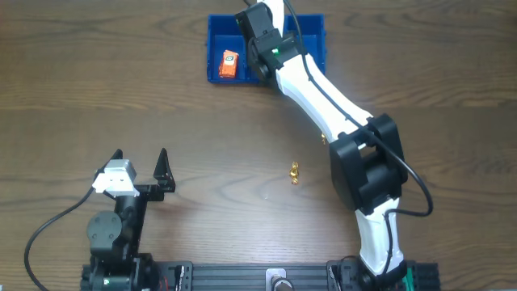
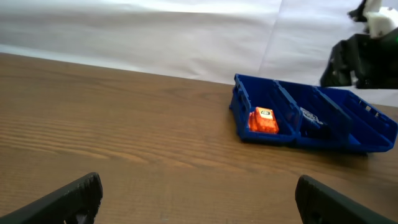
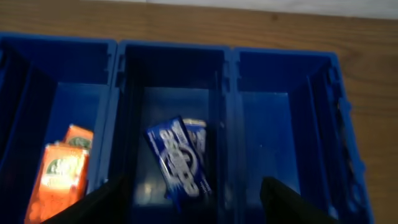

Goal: Sort Candies Into Trays

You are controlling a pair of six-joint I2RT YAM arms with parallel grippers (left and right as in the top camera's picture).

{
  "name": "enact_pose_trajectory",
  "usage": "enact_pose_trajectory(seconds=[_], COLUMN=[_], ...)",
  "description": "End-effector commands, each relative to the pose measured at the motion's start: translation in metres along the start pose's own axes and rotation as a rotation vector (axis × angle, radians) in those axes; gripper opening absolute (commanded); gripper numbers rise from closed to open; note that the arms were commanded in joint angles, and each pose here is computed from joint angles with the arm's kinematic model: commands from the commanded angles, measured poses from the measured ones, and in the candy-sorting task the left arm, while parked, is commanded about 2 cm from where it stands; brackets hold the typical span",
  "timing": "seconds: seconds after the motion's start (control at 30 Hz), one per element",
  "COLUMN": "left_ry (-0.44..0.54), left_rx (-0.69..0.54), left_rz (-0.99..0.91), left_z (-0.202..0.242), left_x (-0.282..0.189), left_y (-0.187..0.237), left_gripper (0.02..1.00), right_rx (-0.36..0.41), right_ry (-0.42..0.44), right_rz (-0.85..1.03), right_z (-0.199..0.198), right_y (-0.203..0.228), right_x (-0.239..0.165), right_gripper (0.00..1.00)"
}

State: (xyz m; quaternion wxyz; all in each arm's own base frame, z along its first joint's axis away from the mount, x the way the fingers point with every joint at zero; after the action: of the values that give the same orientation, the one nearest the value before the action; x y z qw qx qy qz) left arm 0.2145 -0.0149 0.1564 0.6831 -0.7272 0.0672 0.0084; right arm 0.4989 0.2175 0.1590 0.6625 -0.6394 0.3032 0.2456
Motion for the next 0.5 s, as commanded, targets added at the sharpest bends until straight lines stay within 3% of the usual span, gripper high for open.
enact_pose_trajectory(seconds=[0.03, 0.13, 0.2, 0.37, 0.5], left_ry=[0.019, 0.019, 0.019, 0.019, 0.019], left_rx=[0.012, 0.012, 0.012, 0.012, 0.012], left_rz=[0.049, 0.05, 0.05, 0.049, 0.049], left_z=[-0.002, -0.002, -0.002, -0.002, -0.002], left_x=[0.001, 0.001, 0.001, 0.001, 0.001], left_y=[0.015, 0.015, 0.015, 0.015, 0.015], left_gripper=[0.998, 0.998, 0.998, 0.998, 0.998], right_rx=[0.05, 0.046, 0.033, -0.006, -0.04], right_ry=[-0.043, -0.039, -0.025, -0.069, -0.18], right_rz=[-0.106, -0.097, -0.067, 0.084, 0.302], right_z=[-0.017, -0.034, -0.047, -0.061, -0.058], right_y=[-0.048, -0.051, -0.046, -0.004, 0.064], right_x=[-0.085, -0.122, -0.145, -0.167, -0.16], right_gripper=[0.744, 0.82, 0.998, 0.998, 0.998])
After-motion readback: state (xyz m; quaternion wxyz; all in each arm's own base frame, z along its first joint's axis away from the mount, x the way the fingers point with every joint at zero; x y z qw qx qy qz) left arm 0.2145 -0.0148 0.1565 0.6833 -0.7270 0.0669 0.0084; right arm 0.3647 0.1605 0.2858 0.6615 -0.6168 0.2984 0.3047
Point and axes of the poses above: each gripper's point midway between its finger pads, its own x axis out along the fingers, its own z axis along the line the jaws close on, y = z × x, the point moved 3 cm from there along -x, back along the fingers, and after that the axes turned 6 degrees about x, right-handed, at the moved point
